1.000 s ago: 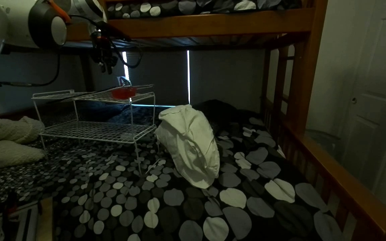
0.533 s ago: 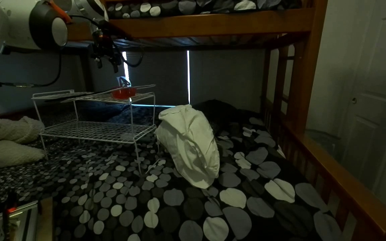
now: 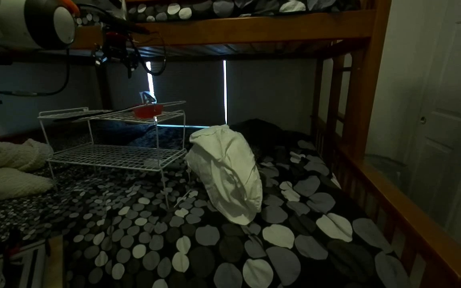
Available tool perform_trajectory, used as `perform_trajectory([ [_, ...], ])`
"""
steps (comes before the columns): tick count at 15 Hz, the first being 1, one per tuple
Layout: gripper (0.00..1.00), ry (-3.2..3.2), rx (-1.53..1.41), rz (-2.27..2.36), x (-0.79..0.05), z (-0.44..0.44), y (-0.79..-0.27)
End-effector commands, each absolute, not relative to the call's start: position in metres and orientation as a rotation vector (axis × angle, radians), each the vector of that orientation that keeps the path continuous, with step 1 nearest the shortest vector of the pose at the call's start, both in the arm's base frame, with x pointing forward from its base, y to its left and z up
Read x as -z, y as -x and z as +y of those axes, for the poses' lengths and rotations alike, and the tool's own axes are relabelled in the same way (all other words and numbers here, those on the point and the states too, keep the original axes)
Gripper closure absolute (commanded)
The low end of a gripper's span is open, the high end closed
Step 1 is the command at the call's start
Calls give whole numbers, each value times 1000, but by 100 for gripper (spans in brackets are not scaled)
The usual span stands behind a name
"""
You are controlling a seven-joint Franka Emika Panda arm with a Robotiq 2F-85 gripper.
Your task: Put the hanger on top of the rack
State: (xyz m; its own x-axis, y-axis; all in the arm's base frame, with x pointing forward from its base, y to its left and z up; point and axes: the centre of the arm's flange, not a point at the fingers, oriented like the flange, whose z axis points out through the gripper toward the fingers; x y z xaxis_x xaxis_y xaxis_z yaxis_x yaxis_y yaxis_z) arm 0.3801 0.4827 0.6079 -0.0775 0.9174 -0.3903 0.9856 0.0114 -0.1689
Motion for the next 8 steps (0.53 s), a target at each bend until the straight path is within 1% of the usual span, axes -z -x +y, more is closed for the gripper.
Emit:
perform_trajectory([
  [1,0,-2264,602,1952,-590,432,-320],
  [6,0,-2586,680,1687,-604,413,-286],
  [7,0,-2478,682,1787,-632,459,-329],
  [8,0,-2493,679,1774,-635,456,-327],
])
